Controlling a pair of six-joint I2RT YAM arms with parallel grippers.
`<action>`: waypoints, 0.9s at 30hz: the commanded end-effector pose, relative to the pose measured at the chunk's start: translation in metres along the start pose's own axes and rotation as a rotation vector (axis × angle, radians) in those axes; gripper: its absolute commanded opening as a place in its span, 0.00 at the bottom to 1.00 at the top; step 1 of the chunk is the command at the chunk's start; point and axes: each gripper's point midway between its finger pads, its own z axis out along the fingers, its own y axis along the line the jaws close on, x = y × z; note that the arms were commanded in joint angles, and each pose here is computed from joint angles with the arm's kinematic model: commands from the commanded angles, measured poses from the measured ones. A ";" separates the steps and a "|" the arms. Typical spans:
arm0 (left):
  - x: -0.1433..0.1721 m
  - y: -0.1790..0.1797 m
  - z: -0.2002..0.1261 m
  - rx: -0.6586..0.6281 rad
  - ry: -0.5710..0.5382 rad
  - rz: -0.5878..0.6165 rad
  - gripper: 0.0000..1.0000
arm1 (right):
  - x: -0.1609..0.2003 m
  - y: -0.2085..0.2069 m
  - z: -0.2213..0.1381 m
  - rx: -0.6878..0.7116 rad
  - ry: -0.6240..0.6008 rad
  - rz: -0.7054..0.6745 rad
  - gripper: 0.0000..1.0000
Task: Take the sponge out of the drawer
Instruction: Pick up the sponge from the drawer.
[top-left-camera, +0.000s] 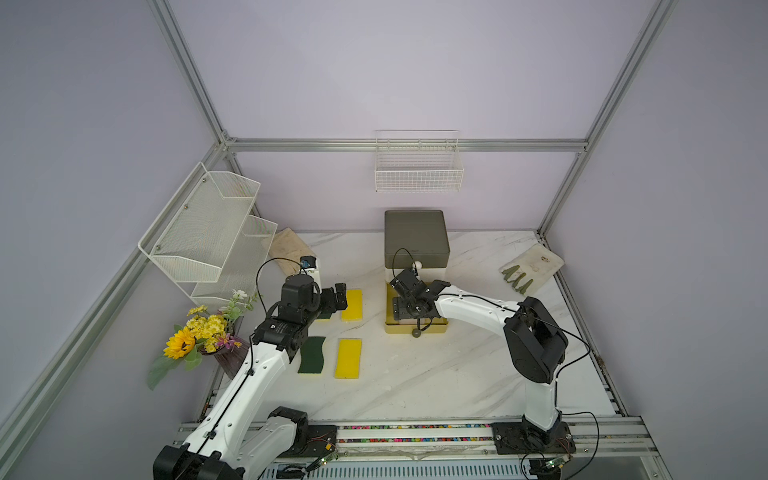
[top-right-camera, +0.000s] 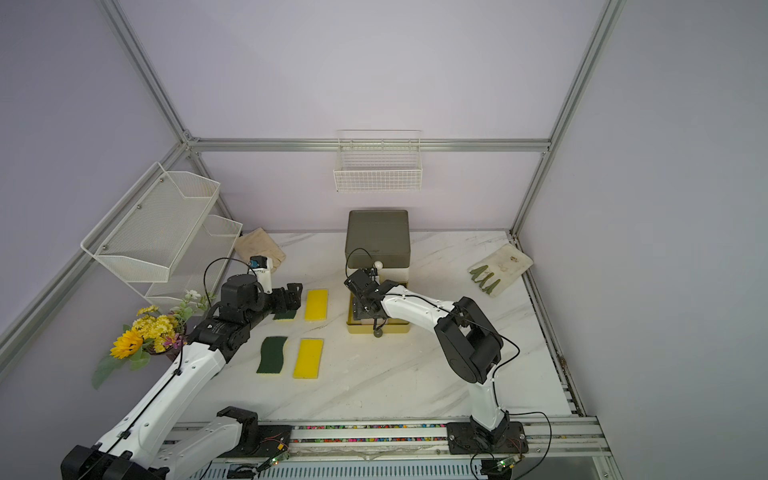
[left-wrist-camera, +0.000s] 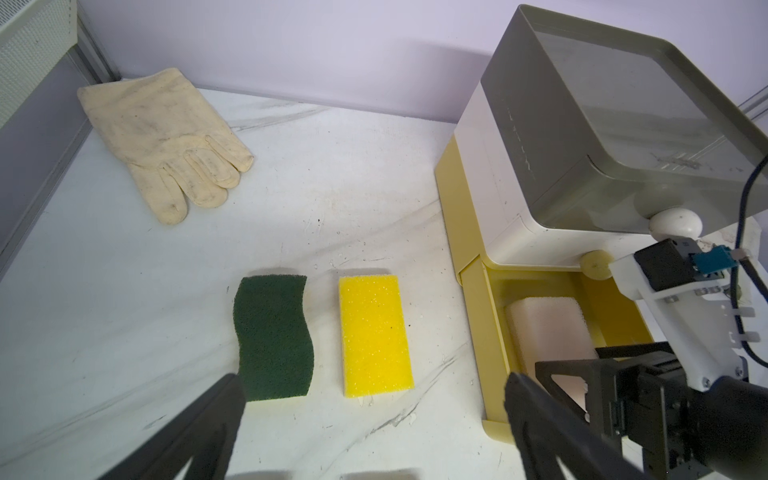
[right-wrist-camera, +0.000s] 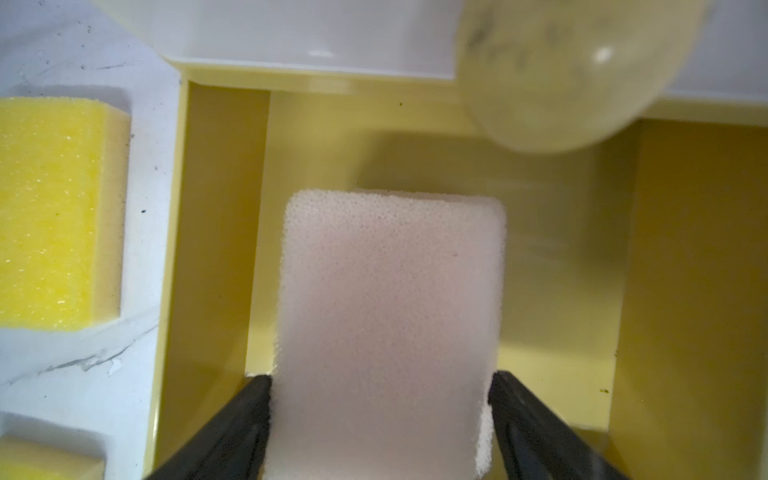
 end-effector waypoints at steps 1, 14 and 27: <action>-0.007 -0.001 -0.001 0.011 -0.021 0.008 1.00 | -0.010 -0.001 0.002 0.011 -0.019 0.016 0.84; -0.006 -0.003 0.000 0.019 -0.015 0.008 1.00 | -0.005 -0.003 0.012 0.028 0.002 0.007 0.80; -0.003 -0.003 0.002 0.020 -0.003 0.009 1.00 | -0.010 0.001 0.003 -0.009 -0.032 -0.002 0.67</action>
